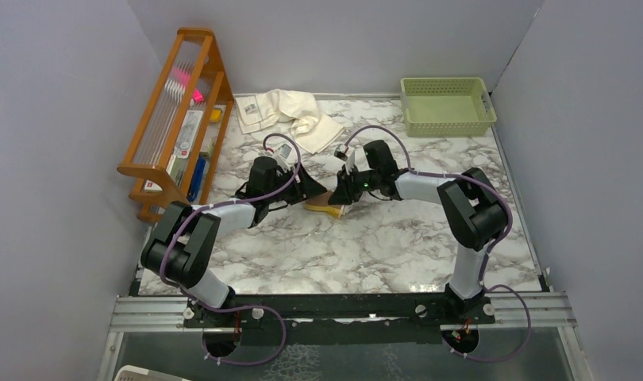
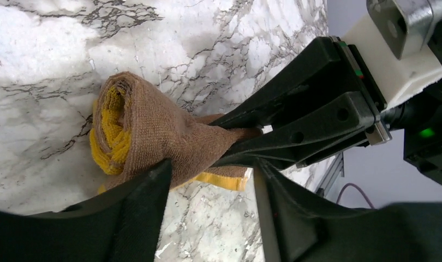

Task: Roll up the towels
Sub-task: Roll the towel at the center of the board, then pick up the towel at the center of the board.

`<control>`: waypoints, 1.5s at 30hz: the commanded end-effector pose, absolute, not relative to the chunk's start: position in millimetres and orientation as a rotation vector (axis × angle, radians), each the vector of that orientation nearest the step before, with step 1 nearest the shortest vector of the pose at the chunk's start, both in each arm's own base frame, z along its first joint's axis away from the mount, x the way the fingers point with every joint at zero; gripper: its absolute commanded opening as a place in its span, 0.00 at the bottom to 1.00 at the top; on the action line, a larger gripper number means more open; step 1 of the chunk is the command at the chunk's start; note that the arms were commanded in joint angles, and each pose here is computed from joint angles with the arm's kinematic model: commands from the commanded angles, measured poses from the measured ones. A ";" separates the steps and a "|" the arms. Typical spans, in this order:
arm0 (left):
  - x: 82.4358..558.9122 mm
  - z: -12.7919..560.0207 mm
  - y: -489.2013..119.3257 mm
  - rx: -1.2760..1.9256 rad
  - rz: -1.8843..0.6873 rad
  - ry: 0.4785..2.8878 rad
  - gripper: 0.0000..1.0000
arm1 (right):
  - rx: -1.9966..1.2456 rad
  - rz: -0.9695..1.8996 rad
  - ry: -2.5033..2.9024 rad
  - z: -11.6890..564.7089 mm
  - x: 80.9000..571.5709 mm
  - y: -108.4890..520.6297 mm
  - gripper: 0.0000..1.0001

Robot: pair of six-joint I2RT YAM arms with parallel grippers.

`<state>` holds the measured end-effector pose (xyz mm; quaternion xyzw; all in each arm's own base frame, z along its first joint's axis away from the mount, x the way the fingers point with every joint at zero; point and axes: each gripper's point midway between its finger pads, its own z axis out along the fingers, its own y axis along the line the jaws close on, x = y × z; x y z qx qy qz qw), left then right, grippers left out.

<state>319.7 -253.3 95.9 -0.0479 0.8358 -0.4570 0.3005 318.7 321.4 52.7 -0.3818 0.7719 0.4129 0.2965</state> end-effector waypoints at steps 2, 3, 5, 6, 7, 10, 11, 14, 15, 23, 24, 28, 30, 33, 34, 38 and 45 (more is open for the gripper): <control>323.2 89.3 -254.3 -0.273 -1.227 2.264 0.65 | -1.024 1.136 2.072 44.9 310.7 321.9 0.13; 322.8 85.8 -252.9 -0.329 -1.225 2.282 0.67 | -1.031 1.127 2.071 44.3 310.6 321.2 0.13; 322.0 81.5 -250.7 -0.424 -1.211 2.303 0.74 | -1.042 1.115 2.071 42.4 310.2 319.7 0.13; 321.8 79.1 -249.3 -0.463 -1.197 2.311 0.79 | -1.045 1.113 2.069 42.4 310.0 319.1 0.13; 321.9 77.5 -248.4 -0.498 -1.187 2.317 0.82 | -1.050 1.112 2.062 43.3 309.3 319.1 0.13; 320.8 74.8 -247.0 -0.610 -1.194 2.326 0.84 | -1.054 1.105 2.048 45.4 309.0 318.4 0.13; 319.9 74.6 -246.2 -0.649 -1.201 2.325 0.85 | -1.055 1.099 2.045 46.0 309.3 318.0 0.13; 317.0 73.9 -243.4 -0.789 -1.214 2.311 0.85 | -1.063 1.086 2.033 47.9 309.9 317.1 0.14; 316.9 72.3 -242.2 -0.814 -1.201 2.305 0.86 | -1.065 1.088 2.027 49.0 309.3 317.1 0.14; 325.2 51.2 -247.3 -0.978 -1.214 2.261 0.85 | -1.113 1.124 1.952 61.6 302.1 320.8 0.14; 327.1 51.4 -250.6 -0.985 -1.227 2.256 0.84 | -1.122 1.125 1.943 63.3 300.8 321.6 0.14; 333.6 48.3 -259.6 -1.015 -1.247 2.242 0.80 | -1.160 1.122 1.914 66.4 293.8 326.0 0.14; 336.9 45.9 -262.3 -1.027 -1.253 2.238 0.76 | -1.180 1.117 1.899 68.3 291.0 328.9 0.14; 340.8 46.0 -263.4 -1.035 -1.263 2.222 0.63 | -1.195 1.107 1.886 68.8 289.5 329.5 0.14; 341.8 46.8 -263.2 -1.034 -1.265 2.214 0.56 | -1.200 1.103 1.877 70.0 289.6 329.5 0.14; 344.6 49.9 -263.4 -0.991 -1.261 2.199 0.00 | -1.227 1.084 1.833 77.7 288.7 331.5 0.14; 364.0 89.6 -250.0 -0.835 -1.171 2.061 0.00 | -1.210 0.927 1.751 130.7 300.4 324.5 0.67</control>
